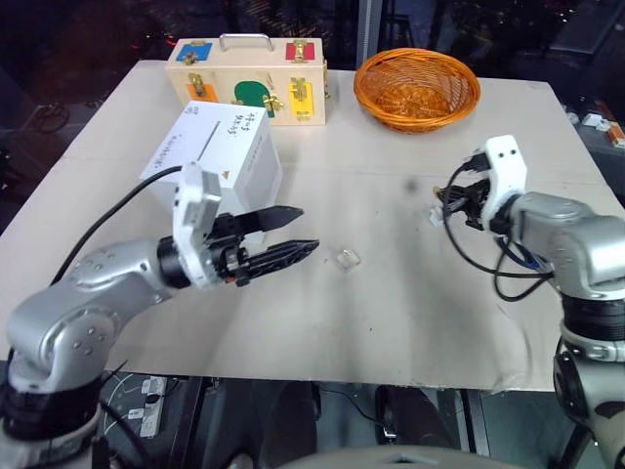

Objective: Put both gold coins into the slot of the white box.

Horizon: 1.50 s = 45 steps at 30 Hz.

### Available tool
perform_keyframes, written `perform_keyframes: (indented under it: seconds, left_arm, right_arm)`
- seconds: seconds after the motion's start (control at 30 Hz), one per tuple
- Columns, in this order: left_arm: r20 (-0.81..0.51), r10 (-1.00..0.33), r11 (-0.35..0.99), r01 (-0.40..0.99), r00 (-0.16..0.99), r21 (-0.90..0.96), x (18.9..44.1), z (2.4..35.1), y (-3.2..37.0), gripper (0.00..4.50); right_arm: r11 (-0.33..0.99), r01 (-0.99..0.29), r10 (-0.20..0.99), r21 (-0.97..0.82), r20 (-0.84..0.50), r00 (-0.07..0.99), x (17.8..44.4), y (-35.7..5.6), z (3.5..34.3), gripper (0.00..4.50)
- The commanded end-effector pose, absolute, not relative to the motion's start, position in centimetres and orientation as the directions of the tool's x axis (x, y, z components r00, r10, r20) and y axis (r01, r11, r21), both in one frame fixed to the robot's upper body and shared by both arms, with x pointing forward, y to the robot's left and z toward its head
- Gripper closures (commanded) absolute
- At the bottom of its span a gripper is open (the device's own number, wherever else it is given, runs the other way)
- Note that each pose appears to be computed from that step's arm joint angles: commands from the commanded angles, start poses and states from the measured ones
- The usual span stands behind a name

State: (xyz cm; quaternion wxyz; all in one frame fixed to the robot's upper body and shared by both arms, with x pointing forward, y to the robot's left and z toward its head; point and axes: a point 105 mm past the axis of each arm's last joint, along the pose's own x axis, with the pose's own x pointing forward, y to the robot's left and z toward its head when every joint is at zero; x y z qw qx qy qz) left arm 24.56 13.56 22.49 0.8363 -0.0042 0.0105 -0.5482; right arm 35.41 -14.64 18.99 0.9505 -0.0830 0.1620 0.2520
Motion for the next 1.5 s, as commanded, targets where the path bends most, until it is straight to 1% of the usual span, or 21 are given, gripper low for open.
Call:
perform_keyframes:
  seconds: [0.03, 0.13, 0.2, 0.3, 0.37, 0.43, 0.8, 1.07, 1.13, 1.17, 1.2, 1.5]
  left_arm:
    - [0.061, -0.957, 0.283, 0.959, 0.284, -0.035, 25.5, 24.8, 11.9, 1.27]
    - [0.09, -0.969, 0.226, 0.973, 0.23, -0.053, 26.4, 25.7, 10.9, 2.12]
    - [0.098, -0.975, 0.198, 0.979, 0.202, -0.048, 26.9, 26.1, 10.3, 3.1]
    - [0.11, -0.981, 0.155, 0.987, 0.157, -0.033, 27.5, 26.7, 9.4, 3.1]
    - [0.144, -0.986, 0.077, 0.996, 0.083, -0.046, 27.6, 27.6, 8.2, 3.1]
    - [0.145, -0.988, 0.04, 0.998, 0.045, -0.039, 27.6, 27.9, 7.6, 3.1]
    - [0.117, -0.993, -0.035, 0.999, -0.033, -0.013, 27.2, 27.8, 6.5, 3.1]
    - [0.108, -0.992, -0.065, 0.998, -0.064, -0.006, 26.8, 27.7, 6.0, 3.1]
    - [0.109, -0.991, -0.076, 0.997, -0.075, -0.009, 26.7, 27.7, 5.9, 3.63]
    - [0.11, -0.991, -0.082, 0.997, -0.08, -0.01, 26.7, 27.7, 5.9, 3.99]
    - [0.111, -0.99, -0.085, 0.996, -0.083, -0.01, 26.6, 27.7, 5.9, 4.48]
    - [0.15, -0.984, -0.105, 0.994, -0.101, -0.016, 26.3, 28.3, 6.0, 4.48]
  right_arm:
    - [0.638, -0.77, 0.762, 0.024, -0.167, 0.626, 30.4, -11.5, 25.6, 4.47]
    - [0.543, -0.839, 0.835, 0.041, -0.131, 0.534, 28.3, -10.7, 27.3, 4.5]
    - [0.497, -0.867, 0.863, 0.039, -0.12, 0.49, 27.3, -10.2, 28.0, 4.5]
    - [0.429, -0.903, 0.899, 0.026, -0.113, 0.424, 25.9, -9.7, 28.6, 4.5]
    - [0.385, -0.923, 0.918, 0.004, -0.108, 0.382, 24.9, -9.3, 29.0, 4.5]
    - [0.365, -0.931, 0.926, -0.005, -0.104, 0.364, 24.5, -9.1, 29.2, 4.5]
    - [0.316, -0.948, 0.945, -0.023, -0.079, 0.317, 23.6, -8.0, 30.1, 4.5]
    - [0.291, -0.957, 0.955, -0.013, -0.058, 0.291, 23.3, -7.3, 30.5, 4.5]
    - [0.286, -0.958, 0.957, -0.008, -0.055, 0.286, 23.2, -7.2, 30.6, 4.5]
    - [0.285, -0.958, 0.957, -0.006, -0.054, 0.285, 23.2, -7.2, 30.7, 4.5]
    - [0.284, -0.959, 0.957, -0.003, -0.054, 0.284, 23.1, -7.1, 30.7, 4.5]
    - [0.271, -0.962, 0.958, 0.026, -0.101, 0.267, 22.3, -7.3, 29.6, 4.5]
